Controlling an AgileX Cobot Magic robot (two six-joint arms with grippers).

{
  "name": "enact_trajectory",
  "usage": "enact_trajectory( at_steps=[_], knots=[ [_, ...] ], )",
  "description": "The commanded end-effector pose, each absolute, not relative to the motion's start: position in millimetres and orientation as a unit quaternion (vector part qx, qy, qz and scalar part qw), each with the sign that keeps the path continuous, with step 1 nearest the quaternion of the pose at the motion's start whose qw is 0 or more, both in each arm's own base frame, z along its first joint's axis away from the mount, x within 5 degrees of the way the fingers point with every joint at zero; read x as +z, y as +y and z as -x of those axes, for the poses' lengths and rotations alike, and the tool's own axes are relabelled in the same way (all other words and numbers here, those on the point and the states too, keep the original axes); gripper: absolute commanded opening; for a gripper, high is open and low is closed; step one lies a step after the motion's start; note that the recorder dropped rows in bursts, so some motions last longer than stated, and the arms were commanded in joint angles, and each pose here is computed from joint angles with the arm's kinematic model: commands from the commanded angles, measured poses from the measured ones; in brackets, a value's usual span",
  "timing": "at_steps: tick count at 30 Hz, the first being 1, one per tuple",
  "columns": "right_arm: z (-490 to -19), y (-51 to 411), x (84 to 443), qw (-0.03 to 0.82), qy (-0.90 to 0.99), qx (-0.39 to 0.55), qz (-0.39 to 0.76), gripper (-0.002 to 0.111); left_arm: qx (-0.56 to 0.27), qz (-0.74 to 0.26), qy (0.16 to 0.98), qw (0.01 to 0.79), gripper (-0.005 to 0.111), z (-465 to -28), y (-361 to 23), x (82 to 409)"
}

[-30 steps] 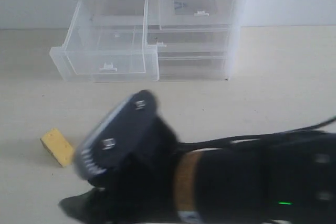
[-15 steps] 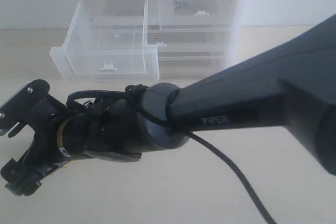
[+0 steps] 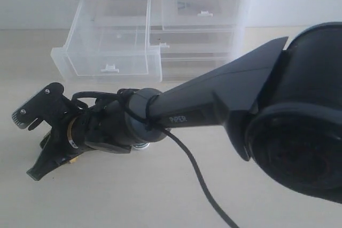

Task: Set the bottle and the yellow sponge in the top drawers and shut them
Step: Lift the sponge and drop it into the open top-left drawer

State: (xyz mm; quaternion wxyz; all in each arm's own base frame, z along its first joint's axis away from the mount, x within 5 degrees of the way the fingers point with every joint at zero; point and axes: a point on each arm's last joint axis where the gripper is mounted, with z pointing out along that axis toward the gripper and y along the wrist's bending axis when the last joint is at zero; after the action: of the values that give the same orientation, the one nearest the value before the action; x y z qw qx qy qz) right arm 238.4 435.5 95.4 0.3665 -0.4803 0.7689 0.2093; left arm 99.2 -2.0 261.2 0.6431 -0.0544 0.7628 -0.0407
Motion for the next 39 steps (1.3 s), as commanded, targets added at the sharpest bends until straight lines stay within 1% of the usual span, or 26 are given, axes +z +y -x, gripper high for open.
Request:
enact_trajectory(
  at_steps=[1, 5, 11, 14, 16, 18, 20, 23, 27, 31, 35, 36, 37, 38, 39],
  knots=[
    [-236, 436, 114, 0.368, 0.777, 0.209, 0.465, 0.001, -0.037, 0.053, 0.758, 0.649, 0.004, -98, -1, 264],
    [-219, 428, 161, 0.353, 0.797, 0.16, 0.463, 0.001, -0.03, 0.065, 0.76, 0.645, 0.004, -98, 1, 263],
    [-149, 416, 240, 0.349, 0.764, 0.109, 0.532, 0.001, -0.03, 0.071, 0.761, 0.644, 0.004, -98, 2, 262],
    [-128, 395, 269, 0.354, 0.756, 0.106, 0.541, 0.001, -0.031, 0.072, 0.761, 0.644, 0.004, -98, 2, 262],
    [-124, 378, 290, 0.368, 0.752, 0.114, 0.535, 0.001, -0.031, 0.072, 0.761, 0.644, 0.004, -98, 2, 262],
    [-127, 358, 316, 0.394, 0.752, 0.144, 0.508, 0.001, -0.033, 0.074, 0.761, 0.643, 0.004, -98, 2, 262],
    [-128, 340, 334, 0.399, 0.759, 0.175, 0.483, 0.001, -0.037, 0.072, 0.761, 0.643, 0.004, -98, 1, 262],
    [-130, 330, 349, 0.429, 0.738, 0.18, 0.489, 0.001, -0.04, 0.069, 0.761, 0.644, 0.004, -98, 0, 262],
    [-166, 327, 359, 0.488, 0.722, 0.223, 0.437, 0.001, -0.041, 0.068, 0.761, 0.644, 0.004, -98, 0, 261],
    [-230, 320, 338, 0.523, 0.728, 0.222, 0.385, 0.001, -0.042, 0.069, 0.761, 0.644, 0.004, -98, 0, 261],
    [-280, 317, 311, 0.537, 0.738, 0.264, 0.312, 0.002, -0.048, 0.064, 0.76, 0.645, 0.004, -98, -2, 262],
    [-287, 318, 307, 0.535, 0.742, 0.26, 0.308, 0.005, -0.05, 0.063, 0.76, 0.645, 0.004, -98, -2, 262],
    [-293, 318, 301, 0.53, 0.75, 0.254, 0.304, 0.011, -0.051, 0.062, 0.759, 0.646, 0.004, -98, -2, 262],
    [-300, 318, 297, 0.527, 0.756, 0.246, 0.301, 0.021, -0.051, 0.062, 0.759, 0.646, 0.004, -98, -2, 262],
    [-305, 319, 294, 0.525, 0.76, 0.242, 0.297, 0.033, -0.051, 0.062, 0.759, 0.646, 0.004, -98, -2, 262]
  ],
)
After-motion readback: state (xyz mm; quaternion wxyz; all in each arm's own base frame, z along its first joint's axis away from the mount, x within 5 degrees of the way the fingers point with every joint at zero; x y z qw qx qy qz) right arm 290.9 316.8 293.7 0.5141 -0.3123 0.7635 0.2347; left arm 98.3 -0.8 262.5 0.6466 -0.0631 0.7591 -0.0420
